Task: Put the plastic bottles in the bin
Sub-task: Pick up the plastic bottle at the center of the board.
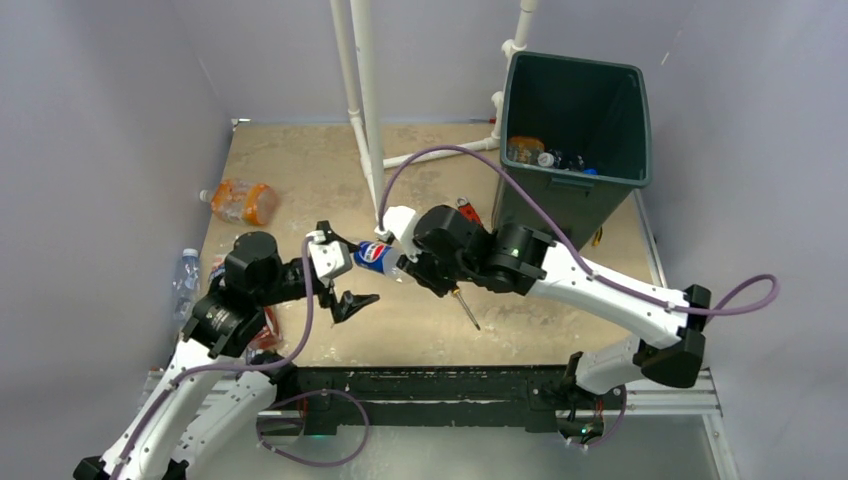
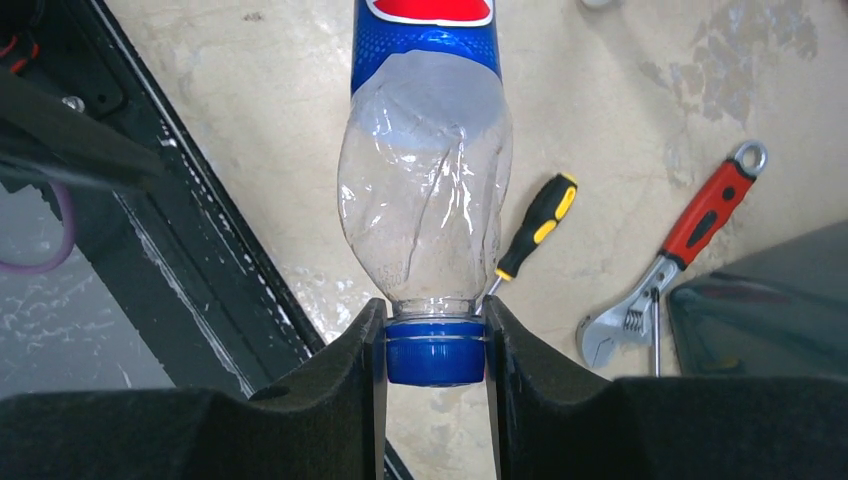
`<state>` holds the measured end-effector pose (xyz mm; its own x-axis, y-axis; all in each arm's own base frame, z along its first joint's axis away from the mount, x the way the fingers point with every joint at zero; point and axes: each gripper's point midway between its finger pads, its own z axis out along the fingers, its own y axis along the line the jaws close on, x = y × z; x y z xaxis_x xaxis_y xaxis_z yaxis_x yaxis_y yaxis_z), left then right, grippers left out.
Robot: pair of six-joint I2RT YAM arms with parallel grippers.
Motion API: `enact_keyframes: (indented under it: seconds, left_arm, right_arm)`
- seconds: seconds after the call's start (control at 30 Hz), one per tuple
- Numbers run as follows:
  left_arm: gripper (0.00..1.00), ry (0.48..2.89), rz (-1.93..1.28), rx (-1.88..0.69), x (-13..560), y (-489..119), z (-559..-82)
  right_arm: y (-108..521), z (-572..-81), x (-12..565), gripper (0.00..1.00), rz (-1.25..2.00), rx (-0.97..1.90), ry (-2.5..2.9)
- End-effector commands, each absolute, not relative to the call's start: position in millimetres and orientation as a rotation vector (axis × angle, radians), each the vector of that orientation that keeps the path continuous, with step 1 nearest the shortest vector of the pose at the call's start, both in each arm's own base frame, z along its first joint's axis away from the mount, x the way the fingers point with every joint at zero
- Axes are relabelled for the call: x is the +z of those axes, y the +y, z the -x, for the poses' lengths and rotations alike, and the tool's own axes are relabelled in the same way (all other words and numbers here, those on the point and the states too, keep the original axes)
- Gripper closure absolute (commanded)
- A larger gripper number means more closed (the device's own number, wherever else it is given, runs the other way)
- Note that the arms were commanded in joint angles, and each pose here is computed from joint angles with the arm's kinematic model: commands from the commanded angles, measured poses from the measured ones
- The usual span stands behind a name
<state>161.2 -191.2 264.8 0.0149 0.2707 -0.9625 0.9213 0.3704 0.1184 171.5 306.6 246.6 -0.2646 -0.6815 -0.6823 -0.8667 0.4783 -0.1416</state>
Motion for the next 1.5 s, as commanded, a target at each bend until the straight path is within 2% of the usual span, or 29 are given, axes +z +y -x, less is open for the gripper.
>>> enact_keyframes:
  seconds: [0.0, 0.17, 0.4, 0.5, 0.7, 0.8, 0.87, 0.9, 1.0, 1.07, 1.13, 1.17, 1.2, 1.23, 1.37, 1.47]
  left_arm:
    - [0.01, 1.507, -1.155, -0.604, 266, -189, -177]
    - [0.01, 1.574, -1.212, -0.522, 255, -188, -185]
    - [0.01, 1.595, -1.251, -0.475, 247, -191, -188]
    - [0.09, 1.536, -1.242, -0.540, 256, -202, -186]
    - [0.38, 1.397, -1.210, -0.677, 283, -221, -174]
    - [0.43, 1.372, -1.201, -0.737, 291, -227, -169]
    - [0.41, 1.373, -1.182, -0.778, 295, -231, -167]
    - [0.46, 1.372, -1.181, -0.804, 296, -233, -165]
    - [0.78, 1.386, -1.149, -0.848, 300, -236, -163]
    - [0.96, 1.403, -1.113, -0.870, 304, -237, -164]
    - [1.00, 1.408, -1.079, -0.887, 308, -237, -164]
    - [1.00, 1.404, -1.064, -0.898, 312, -238, -164]
    - [1.00, 1.404, -1.041, -0.908, 316, -238, -164]
    - [1.00, 1.405, -1.015, -0.920, 320, -238, -165]
    - [1.00, 1.431, -0.885, -0.987, 334, -239, -167]
    - [1.00, 1.462, -0.778, -1.068, 340, -242, -170]
  right_arm:
    - [331, -168, 279, 1.00, 1.311, 0.343, 1.922]
    - [348, -161, 291, 1.00, 1.365, 0.389, 1.860]
    - [352, -144, 338, 1.00, 1.353, 0.565, 1.705]
    - [352, -135, 353, 1.00, 1.336, 0.640, 1.640]
    - [349, -114, 376, 1.00, 1.268, 0.825, 1.535]
    - [349, -111, 383, 0.99, 1.246, 0.860, 1.523]
    - [350, -109, 388, 0.95, 1.236, 0.883, 1.515]
    - [351, -108, 390, 0.91, 1.232, 0.897, 1.511]
    - [352, -105, 393, 0.81, 1.223, 0.926, 1.503]
    - [354, -103, 395, 0.61, 1.210, 0.948, 1.504]
    - [354, -103, 401, 0.41, 1.182, 0.965, 1.494]
    - [353, -103, 405, 0.29, 1.171, 0.974, 1.480]
    - [351, -101, 411, 0.13, 1.141, 1.001, 1.471]
    - [349, -99, 418, 0.03, 1.113, 1.024, 1.455]
    - [328, -98, 448, 0.01, 0.933, 1.101, 1.337]
    - [297, -110, 473, 0.01, 0.656, 1.144, 1.236]
